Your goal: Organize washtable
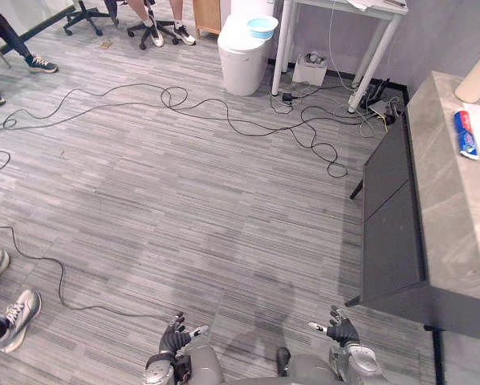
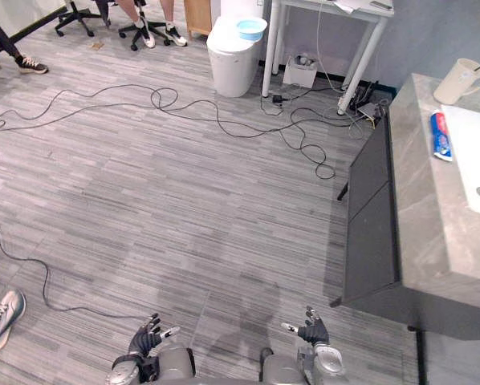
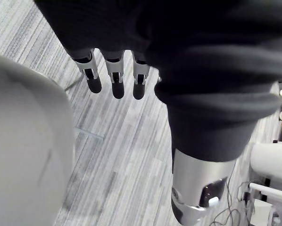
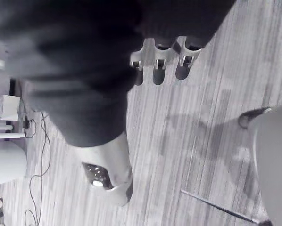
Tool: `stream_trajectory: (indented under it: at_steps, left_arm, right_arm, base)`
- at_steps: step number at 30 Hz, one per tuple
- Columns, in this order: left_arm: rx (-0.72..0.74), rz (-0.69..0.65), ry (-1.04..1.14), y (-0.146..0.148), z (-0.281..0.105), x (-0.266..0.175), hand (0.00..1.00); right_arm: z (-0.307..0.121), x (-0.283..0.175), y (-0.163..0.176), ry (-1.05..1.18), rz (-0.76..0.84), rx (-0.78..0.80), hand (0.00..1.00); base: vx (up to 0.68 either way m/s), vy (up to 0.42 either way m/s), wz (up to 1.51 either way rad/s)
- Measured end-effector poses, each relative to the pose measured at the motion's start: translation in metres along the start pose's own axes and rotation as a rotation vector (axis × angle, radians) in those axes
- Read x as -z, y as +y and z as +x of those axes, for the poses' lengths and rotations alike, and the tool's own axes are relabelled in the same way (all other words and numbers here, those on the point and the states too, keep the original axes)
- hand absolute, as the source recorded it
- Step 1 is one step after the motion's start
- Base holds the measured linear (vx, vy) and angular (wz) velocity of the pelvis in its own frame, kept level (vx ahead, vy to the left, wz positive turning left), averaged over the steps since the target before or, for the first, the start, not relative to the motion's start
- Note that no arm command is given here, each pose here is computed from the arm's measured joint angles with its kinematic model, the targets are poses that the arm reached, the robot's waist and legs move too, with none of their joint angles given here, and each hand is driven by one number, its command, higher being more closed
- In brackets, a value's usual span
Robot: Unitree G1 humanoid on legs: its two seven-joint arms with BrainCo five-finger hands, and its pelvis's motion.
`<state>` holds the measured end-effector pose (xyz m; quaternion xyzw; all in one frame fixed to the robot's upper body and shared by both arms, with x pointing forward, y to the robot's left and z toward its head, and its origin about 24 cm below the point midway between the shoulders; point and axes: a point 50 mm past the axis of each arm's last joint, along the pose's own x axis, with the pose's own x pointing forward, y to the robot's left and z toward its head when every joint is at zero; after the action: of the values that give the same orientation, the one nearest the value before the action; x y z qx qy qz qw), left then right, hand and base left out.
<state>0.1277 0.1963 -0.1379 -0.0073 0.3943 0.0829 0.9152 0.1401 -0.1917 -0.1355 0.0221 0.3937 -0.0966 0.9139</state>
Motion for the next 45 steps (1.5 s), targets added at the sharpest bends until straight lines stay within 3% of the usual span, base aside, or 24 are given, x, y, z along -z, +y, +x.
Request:
stream_trajectory:
  at_steps: [2,11,26,37,45]
  left_arm:
    - [0.014,-0.002,0.011,-0.006,-0.001,0.003,0.0]
    - [-0.014,0.013,0.007,0.007,-0.001,0.002,0.0]
    - [-0.012,0.015,0.014,0.007,-0.001,0.004,0.0]
    - [-0.021,-0.067,-0.022,-0.002,-0.003,0.0,0.0]
    - [-0.017,-0.101,-0.025,-0.009,-0.004,0.001,0.0]
  right_arm:
    - [0.001,-0.003,-0.016,-0.003,-0.02,0.037,0.0]
    - [-0.003,0.007,0.017,0.018,-0.027,-0.067,0.0]
    - [0.005,-0.016,0.017,-0.047,-0.138,-0.105,0.0]
    - [-0.003,0.0,0.014,-0.011,-0.071,-0.075,0.0]
    - [-0.001,-0.007,0.016,-0.037,-0.068,-0.075,0.0]
  base:
    - [0.03,0.226,-0.31]
    - [0.1,0.166,-0.55]
    - [0.33,-0.074,-0.05]
    - [0.4,-0.148,-0.43]
    - [0.37,0.205,-0.93]
